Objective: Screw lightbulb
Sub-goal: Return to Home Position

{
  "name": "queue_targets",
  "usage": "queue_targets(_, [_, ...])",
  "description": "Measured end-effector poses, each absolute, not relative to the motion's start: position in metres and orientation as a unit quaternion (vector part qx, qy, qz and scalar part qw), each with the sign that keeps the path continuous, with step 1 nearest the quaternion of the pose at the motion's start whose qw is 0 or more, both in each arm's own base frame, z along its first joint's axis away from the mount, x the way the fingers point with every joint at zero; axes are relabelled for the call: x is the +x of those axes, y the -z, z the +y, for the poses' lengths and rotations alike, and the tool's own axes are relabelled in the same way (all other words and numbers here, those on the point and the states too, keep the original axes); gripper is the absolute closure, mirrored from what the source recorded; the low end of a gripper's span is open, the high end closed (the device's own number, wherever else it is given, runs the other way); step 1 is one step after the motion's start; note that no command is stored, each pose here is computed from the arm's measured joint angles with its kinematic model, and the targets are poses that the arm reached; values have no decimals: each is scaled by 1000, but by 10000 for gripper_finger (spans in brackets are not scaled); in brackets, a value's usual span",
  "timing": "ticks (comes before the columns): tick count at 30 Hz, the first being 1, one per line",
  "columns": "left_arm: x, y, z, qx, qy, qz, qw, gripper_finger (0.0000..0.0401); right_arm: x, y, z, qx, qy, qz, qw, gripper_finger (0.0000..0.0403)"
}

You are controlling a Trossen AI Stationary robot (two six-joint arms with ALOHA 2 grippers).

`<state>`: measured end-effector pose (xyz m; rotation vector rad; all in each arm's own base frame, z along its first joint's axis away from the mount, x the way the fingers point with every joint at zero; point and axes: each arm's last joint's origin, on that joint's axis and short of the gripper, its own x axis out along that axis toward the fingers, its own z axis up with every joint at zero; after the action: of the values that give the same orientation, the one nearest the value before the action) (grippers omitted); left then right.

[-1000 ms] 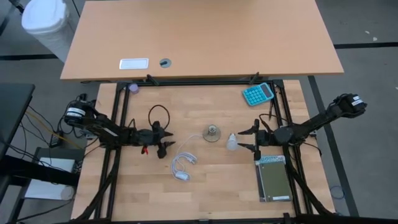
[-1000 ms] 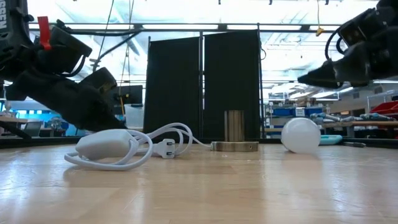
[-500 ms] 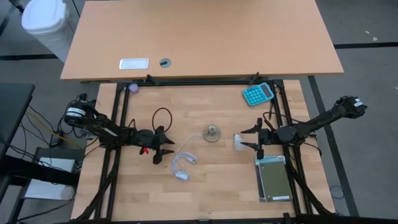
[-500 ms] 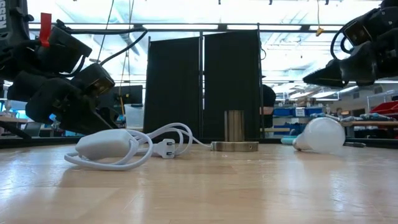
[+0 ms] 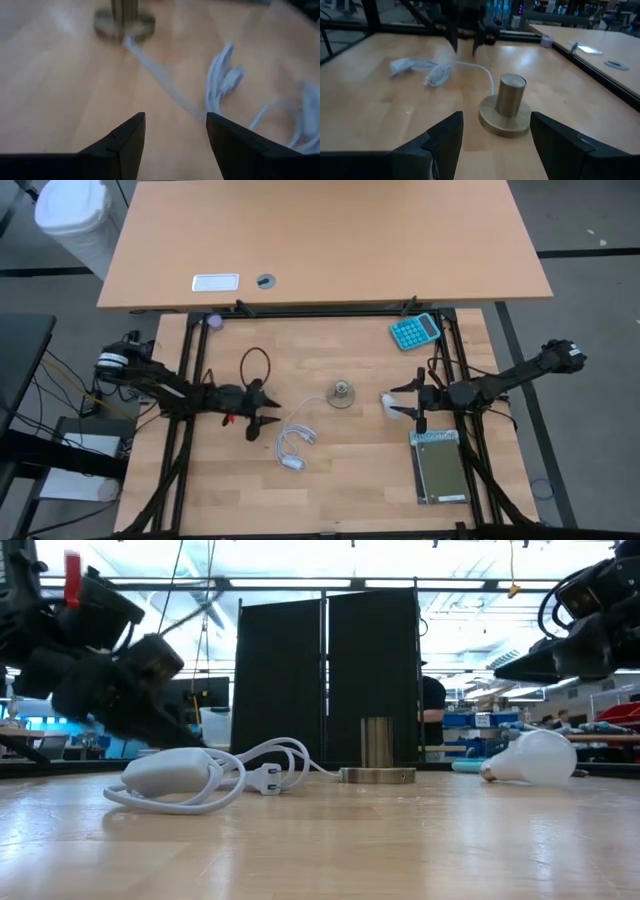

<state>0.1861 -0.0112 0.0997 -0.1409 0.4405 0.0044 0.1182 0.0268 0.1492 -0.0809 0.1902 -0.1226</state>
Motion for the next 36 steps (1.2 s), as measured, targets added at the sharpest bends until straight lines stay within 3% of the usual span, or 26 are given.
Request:
queue_targets(23, [140, -180, -8, -87, 22, -85, 992, 185, 105, -167, 14, -4, 101, 6, 995, 171])
queue_targets(36, [120, -202, -7, -90, 30, -177, 980, 185, 95, -173, 8, 12, 117, -40, 992, 171])
